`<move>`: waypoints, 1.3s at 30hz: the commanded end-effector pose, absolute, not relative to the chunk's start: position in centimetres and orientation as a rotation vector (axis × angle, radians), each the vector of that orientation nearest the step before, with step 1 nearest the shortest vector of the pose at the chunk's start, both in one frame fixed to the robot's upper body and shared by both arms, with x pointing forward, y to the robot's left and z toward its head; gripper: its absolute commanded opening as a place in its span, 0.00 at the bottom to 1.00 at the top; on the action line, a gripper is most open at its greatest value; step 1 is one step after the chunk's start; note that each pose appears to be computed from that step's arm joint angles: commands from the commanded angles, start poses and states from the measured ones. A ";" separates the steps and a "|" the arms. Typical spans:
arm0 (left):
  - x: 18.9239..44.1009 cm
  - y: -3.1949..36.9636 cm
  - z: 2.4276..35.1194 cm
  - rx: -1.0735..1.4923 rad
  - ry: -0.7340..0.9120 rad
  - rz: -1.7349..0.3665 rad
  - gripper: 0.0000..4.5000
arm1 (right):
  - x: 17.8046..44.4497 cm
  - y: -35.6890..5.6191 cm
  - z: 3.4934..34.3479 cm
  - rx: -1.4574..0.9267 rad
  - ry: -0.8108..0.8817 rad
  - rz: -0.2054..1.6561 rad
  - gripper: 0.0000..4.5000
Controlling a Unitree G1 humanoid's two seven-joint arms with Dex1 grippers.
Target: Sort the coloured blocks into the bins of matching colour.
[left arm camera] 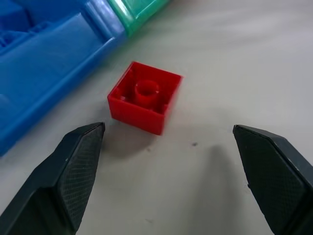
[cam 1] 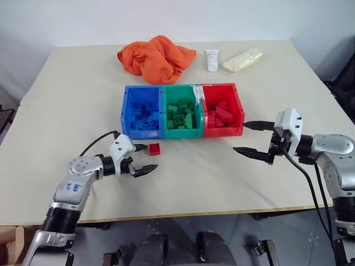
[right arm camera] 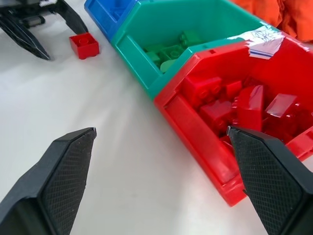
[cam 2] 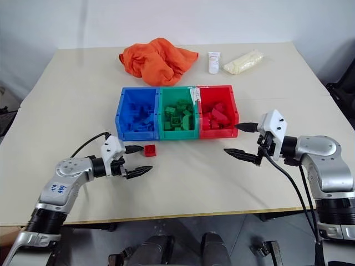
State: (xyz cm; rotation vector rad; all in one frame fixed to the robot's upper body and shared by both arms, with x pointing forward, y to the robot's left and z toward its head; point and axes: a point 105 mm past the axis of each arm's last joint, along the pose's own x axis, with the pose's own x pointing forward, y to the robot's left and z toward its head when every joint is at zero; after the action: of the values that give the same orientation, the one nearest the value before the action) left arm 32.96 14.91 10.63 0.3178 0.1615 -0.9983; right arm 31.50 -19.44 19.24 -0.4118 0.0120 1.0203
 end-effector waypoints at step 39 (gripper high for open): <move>38.6 1.6 24.0 0.345 -0.221 -1.330 0.33 | 28.4 -22.4 20.9 -0.423 -0.052 0.808 1.00</move>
State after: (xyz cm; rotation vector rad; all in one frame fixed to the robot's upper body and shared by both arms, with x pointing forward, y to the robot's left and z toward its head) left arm 38.27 2.52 22.94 0.3073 -0.1694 -1.3346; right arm 28.83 -22.42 19.54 -0.4032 -0.0016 0.8187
